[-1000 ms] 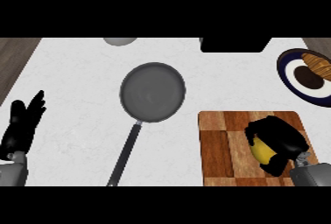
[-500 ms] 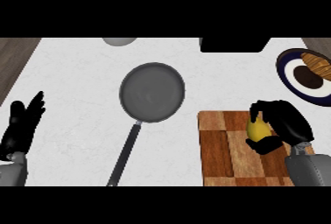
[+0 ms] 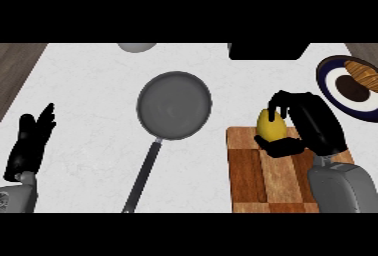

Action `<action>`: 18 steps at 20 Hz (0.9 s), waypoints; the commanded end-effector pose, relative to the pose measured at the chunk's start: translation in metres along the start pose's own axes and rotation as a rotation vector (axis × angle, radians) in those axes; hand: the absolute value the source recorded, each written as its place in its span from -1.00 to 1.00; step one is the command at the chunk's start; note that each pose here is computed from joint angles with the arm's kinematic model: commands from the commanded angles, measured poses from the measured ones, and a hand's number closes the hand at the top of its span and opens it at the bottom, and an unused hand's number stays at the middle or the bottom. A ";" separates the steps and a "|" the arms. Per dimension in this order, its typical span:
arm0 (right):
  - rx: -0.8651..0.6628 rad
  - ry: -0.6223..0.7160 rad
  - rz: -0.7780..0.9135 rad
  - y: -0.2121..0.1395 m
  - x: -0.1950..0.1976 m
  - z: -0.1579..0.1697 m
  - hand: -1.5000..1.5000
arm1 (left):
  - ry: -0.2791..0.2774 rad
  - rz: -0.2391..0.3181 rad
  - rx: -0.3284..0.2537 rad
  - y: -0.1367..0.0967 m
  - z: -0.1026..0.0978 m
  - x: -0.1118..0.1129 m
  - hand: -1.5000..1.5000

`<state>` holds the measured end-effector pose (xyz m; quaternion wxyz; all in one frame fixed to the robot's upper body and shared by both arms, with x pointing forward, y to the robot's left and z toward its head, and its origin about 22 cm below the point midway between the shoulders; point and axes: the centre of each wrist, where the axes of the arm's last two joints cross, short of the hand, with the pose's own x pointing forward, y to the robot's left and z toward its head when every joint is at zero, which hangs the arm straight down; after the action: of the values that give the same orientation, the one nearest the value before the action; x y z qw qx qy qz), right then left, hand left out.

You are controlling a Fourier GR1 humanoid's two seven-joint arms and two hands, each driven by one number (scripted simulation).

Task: Pick the lemon from the cutting board and place it in the pan

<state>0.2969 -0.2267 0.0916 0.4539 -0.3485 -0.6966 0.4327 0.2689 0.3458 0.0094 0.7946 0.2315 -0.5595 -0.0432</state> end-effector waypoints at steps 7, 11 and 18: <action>-0.006 0.049 -0.162 0.028 0.068 -0.082 1.00 | -0.013 -0.002 -0.021 0.000 -0.005 0.008 0.00; 0.006 0.044 -0.267 0.025 0.077 -0.111 1.00 | -0.006 -0.014 -0.018 0.003 0.002 -0.003 0.00; 0.041 0.129 -0.255 0.081 0.086 -0.141 1.00 | -0.025 -0.014 -0.033 -0.023 -0.014 0.012 0.00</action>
<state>0.3906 -0.0935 0.0874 0.5409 -0.2655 -0.7110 0.3625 0.2794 0.3346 0.0088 0.7933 0.2220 -0.5637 -0.0596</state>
